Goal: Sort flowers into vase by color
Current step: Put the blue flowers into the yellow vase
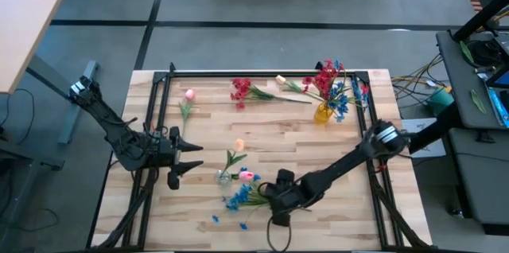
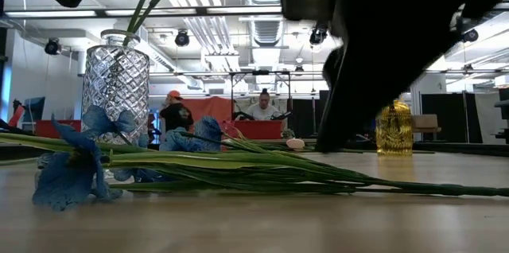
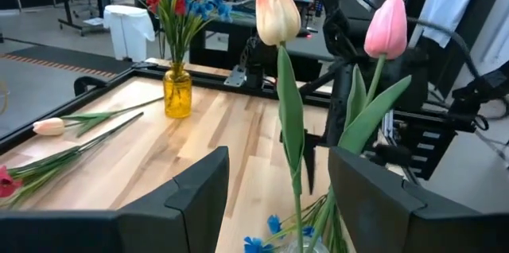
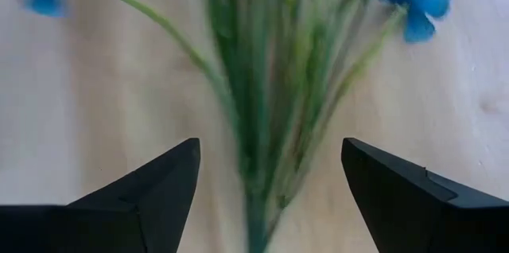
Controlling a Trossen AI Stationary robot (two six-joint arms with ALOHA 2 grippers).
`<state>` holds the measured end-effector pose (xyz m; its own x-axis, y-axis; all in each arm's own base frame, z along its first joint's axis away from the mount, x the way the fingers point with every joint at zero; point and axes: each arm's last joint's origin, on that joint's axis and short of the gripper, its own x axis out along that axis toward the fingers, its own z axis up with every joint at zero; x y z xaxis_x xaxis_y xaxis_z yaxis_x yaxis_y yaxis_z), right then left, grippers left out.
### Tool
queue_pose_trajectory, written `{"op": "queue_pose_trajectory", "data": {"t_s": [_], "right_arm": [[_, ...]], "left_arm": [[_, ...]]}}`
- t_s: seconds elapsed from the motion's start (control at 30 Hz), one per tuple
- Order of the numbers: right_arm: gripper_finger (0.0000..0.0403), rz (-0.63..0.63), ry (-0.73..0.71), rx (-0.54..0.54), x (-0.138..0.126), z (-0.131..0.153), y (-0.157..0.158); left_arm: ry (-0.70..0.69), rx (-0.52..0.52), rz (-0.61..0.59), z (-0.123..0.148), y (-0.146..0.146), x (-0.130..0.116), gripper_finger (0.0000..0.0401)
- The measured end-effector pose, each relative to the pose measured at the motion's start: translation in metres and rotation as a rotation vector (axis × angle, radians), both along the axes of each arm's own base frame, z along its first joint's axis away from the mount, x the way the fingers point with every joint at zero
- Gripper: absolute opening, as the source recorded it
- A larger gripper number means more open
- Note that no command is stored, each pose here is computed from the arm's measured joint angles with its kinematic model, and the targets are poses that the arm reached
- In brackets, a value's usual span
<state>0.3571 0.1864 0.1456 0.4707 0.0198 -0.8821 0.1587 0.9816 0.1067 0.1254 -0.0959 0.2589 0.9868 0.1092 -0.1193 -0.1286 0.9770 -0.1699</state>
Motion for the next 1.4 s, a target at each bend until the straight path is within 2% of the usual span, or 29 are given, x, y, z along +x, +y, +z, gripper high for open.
{"op": "queue_pose_trajectory", "data": {"t_s": [0.23, 0.33, 0.43, 0.7, 0.8, 0.9, 1.0, 1.2, 1.3, 1.4], "right_arm": [[0.0284, 0.002, 0.067, -0.048, 0.016, -0.019, 0.008], [0.0262, 0.002, 0.093, -0.058, 0.018, -0.02, 0.01], [0.022, -0.005, 0.11, -0.061, 0.018, -0.019, 0.01], [0.0068, -0.013, 0.122, -0.074, 0.015, -0.012, 0.005], [0.0025, -0.012, 0.118, -0.072, 0.015, -0.011, 0.005], [0.0018, -0.021, 0.133, -0.07, 0.014, -0.01, 0.005], [0.0022, -0.048, 0.211, -0.095, 0.004, -0.004, 0.004], [0.0022, -0.092, 0.301, -0.14, -0.03, 0.034, 0.0], [0.0022, -0.119, 0.226, -0.181, -0.045, 0.062, -0.008], [0.0022, -0.147, 0.076, -0.239, -0.059, 0.09, -0.02]], "left_arm": [[0.018, 0.018, -0.002, -0.003, -0.002, 0.002, 0.0201], [0.023, 0.023, -0.002, -0.004, -0.003, 0.003, 0.0201], [0.024, 0.023, -0.002, -0.005, -0.003, 0.003, 0.0201], [0.02, 0.019, 0.0, -0.004, -0.003, 0.003, 0.0201], [0.02, 0.019, 0.0, -0.004, -0.003, 0.003, 0.0201], [0.019, 0.019, 0.001, -0.004, -0.003, 0.003, 0.0201], [0.017, -0.001, 0.003, -0.004, -0.003, 0.003, 0.0201], [0.016, -0.015, 0.008, -0.003, -0.001, 0.001, 0.02], [0.014, -0.016, 0.015, -0.002, 0.002, 0.001, 0.02], [0.036, 0.003, 0.023, -0.004, 0.005, 0.001, 0.02]]}}
